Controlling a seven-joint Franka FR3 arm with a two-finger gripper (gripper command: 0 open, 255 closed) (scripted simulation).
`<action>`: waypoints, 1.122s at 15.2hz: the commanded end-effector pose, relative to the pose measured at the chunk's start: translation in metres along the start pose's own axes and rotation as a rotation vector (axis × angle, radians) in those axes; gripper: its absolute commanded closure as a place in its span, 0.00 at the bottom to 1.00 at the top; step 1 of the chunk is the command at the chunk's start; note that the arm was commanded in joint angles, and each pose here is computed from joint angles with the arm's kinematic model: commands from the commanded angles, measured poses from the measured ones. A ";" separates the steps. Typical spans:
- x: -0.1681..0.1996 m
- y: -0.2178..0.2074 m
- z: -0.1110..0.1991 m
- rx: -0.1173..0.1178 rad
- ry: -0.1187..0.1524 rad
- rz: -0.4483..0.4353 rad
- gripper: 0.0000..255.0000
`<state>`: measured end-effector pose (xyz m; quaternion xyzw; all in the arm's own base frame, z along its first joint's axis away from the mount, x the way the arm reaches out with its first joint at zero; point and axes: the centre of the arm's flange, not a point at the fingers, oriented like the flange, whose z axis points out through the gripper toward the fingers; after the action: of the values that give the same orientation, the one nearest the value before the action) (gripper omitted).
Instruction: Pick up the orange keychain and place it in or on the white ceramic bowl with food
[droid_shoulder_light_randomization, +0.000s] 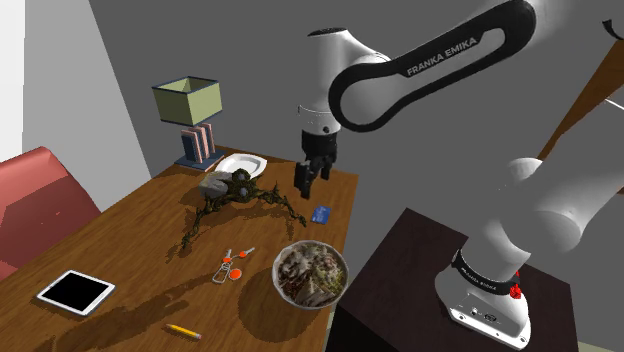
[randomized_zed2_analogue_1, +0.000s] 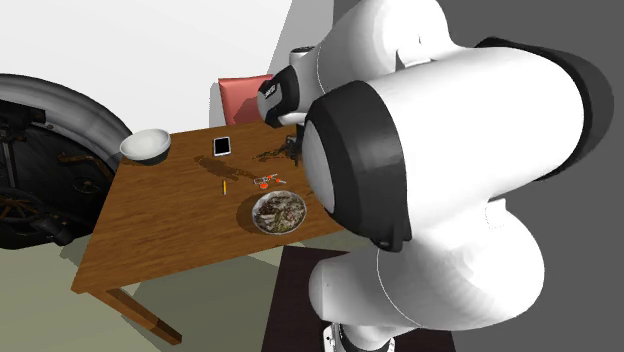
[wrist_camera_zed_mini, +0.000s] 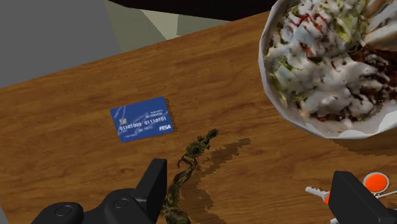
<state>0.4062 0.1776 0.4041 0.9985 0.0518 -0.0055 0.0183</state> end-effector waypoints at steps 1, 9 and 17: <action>0.006 -0.020 0.016 0.004 0.001 -0.003 0.00; 0.046 -0.094 0.077 0.016 0.002 -0.016 0.00; 0.085 -0.170 0.137 0.027 0.004 -0.030 0.00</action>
<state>0.4654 0.3407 0.2704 0.9978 0.0661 -0.0048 0.0051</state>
